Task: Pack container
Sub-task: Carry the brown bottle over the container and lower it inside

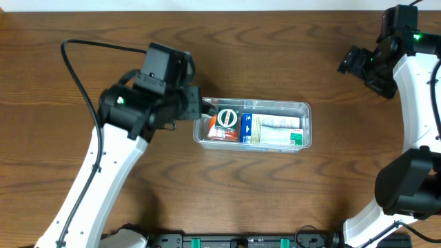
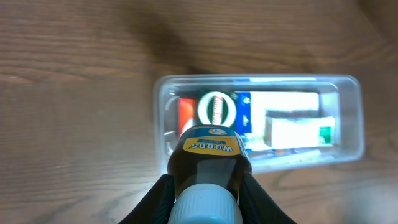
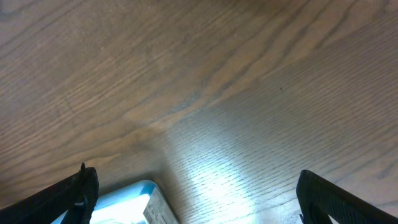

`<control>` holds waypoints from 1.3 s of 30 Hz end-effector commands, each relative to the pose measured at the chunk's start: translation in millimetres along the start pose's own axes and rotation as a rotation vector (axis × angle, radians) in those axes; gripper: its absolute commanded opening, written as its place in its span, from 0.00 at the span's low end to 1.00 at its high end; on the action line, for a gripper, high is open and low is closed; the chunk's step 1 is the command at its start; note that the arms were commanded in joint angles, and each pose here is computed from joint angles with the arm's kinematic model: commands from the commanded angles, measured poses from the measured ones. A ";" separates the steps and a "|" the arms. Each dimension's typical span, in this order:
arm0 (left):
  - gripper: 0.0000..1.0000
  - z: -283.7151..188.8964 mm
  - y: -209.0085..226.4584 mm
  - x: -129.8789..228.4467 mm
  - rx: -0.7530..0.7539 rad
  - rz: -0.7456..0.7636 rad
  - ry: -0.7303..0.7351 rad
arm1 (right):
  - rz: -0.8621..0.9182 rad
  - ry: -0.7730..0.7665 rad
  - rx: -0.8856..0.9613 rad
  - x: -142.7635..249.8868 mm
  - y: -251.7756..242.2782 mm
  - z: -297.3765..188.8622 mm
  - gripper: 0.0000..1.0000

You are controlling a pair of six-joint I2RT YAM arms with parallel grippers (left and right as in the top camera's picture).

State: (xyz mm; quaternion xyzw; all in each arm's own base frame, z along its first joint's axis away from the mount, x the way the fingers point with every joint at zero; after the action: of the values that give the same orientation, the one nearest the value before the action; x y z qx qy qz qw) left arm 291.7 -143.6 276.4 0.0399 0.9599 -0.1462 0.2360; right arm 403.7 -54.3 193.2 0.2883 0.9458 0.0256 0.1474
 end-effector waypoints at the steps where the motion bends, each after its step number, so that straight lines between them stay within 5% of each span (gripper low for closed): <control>1: 0.19 -7.1 -13.1 -1.2 0.005 0.005 -0.019 | 0.010 -0.032 -0.007 -5.3 0.5 -10.2 0.99; 13: 0.19 51.9 -29.2 24.8 -0.242 -0.027 0.080 | 0.010 -0.031 -0.007 -5.2 0.5 -10.1 0.99; 39: 0.19 116.0 -39.7 48.6 -0.319 -0.039 0.205 | 0.010 -0.032 -0.008 -5.3 0.6 -10.2 0.99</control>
State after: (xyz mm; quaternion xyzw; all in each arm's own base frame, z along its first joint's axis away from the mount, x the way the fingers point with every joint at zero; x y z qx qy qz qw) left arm 289.4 -214.9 163.5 0.0045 0.9917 0.0016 0.1285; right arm 403.7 -54.3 193.2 0.2883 0.9458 0.0256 0.1474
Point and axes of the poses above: each gripper's point midway between its finger pads, its own z axis out along the fingers, its own y axis along the line the jaws close on, x = y × z, the point moved 3 cm from there along -z, back along the fingers, and after that the axes turned 1 degree about z, right-handed, at the moved point
